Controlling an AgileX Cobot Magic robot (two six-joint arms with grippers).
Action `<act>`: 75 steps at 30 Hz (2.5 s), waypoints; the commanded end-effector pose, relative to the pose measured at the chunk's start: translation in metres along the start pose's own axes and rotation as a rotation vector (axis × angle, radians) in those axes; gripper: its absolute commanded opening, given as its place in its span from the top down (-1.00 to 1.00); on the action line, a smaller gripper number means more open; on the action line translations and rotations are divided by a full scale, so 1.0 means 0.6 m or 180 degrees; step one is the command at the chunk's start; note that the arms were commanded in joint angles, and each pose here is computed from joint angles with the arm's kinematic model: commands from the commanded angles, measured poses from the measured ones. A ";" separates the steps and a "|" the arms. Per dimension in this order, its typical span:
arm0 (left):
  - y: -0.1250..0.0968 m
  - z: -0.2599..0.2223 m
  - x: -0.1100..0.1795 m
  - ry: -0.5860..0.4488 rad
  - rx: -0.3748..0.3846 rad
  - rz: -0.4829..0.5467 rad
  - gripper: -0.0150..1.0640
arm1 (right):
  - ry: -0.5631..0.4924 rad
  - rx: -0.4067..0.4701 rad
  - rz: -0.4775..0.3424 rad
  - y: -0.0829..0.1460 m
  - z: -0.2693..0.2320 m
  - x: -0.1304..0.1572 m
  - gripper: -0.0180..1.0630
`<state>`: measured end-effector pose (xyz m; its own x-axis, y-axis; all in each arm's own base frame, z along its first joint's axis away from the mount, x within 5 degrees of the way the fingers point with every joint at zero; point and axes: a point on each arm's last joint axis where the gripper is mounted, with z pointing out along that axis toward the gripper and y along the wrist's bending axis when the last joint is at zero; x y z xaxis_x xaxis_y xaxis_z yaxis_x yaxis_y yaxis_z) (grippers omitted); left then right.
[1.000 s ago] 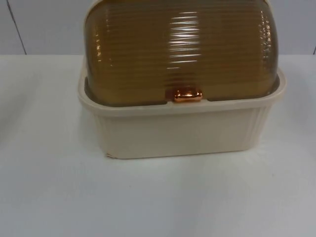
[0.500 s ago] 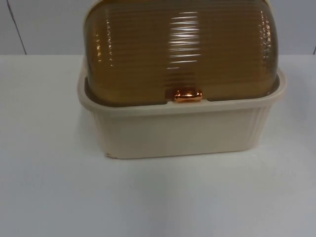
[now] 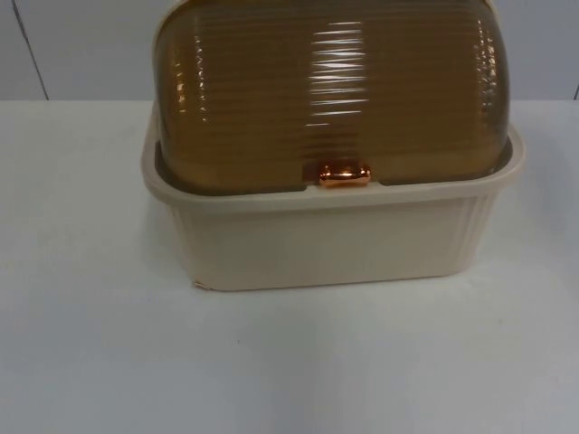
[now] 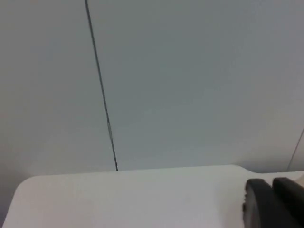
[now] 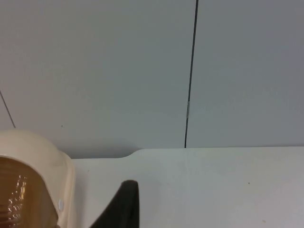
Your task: Open the box lid with the left hand, place the block into the box with the right hand, then close the box lid with the left hand.
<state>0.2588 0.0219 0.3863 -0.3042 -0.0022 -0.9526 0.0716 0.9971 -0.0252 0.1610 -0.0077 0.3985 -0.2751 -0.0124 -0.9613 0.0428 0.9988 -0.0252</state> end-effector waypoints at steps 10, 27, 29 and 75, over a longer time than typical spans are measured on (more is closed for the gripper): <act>-0.008 0.000 -0.003 -0.0132 0.0040 -0.0267 -0.97 | -0.0051 0.0005 0.0001 0.000 0.000 -0.002 -0.97; -0.030 -0.023 -0.004 -0.0039 0.0285 -0.0169 -0.97 | -0.0050 0.0014 -0.0017 -0.001 -0.001 -0.002 -0.97; -0.033 -0.030 -0.005 -0.0034 0.0324 -0.0189 -0.97 | -0.0023 0.0013 -0.0017 -0.001 -0.001 -0.001 -0.97; -0.121 -0.581 0.114 -0.1830 0.0455 0.0610 -0.97 | -0.1327 -0.0151 0.0050 -0.005 -0.455 0.096 -0.97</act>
<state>-0.0951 -0.0256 0.4319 0.2948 0.1081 -0.9494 0.2074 0.9627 0.1740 -0.1110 0.0006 0.4216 0.1476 -0.0171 -0.9889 0.0192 0.9997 -0.0144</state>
